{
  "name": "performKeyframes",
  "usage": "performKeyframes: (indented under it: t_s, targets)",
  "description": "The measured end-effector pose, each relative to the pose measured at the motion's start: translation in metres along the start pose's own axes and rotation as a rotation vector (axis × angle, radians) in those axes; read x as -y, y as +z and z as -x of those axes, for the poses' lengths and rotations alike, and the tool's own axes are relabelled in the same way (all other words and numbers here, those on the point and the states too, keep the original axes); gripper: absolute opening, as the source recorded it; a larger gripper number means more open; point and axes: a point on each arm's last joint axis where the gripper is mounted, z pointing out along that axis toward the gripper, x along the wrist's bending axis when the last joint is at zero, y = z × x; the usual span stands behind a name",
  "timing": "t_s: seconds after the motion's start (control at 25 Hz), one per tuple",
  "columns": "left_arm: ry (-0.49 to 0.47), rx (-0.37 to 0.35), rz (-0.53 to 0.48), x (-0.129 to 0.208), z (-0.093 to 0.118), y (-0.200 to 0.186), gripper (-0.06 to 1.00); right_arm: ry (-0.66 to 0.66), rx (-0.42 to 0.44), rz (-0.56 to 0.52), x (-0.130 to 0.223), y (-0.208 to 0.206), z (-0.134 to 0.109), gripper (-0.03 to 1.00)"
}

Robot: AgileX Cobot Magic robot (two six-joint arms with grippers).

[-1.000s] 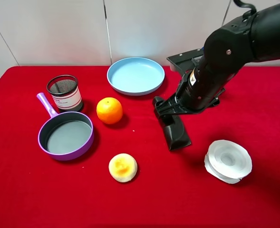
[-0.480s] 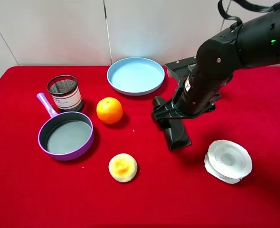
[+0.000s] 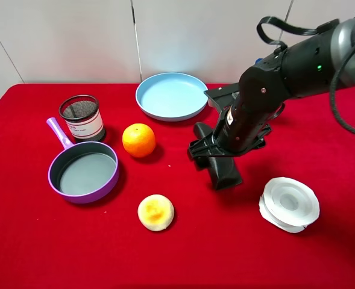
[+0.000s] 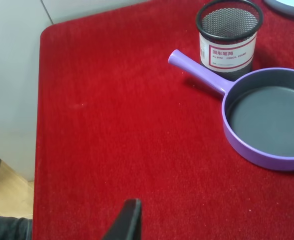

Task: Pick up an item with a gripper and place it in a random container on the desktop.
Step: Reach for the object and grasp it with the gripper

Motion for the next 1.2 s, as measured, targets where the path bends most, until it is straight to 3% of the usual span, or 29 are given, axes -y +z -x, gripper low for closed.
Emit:
performKeyframes:
  t_s: [0.56,1.2]
  targets:
    - [0.000,0.000,0.000,0.000,0.000,0.000,0.94,0.001,0.029,-0.067,0.006,0.026,0.001,0.69]
    - [0.001,-0.001,0.000,0.000,0.000,0.000,0.94,0.002,0.021,-0.054,0.005,0.034,0.000,0.69]
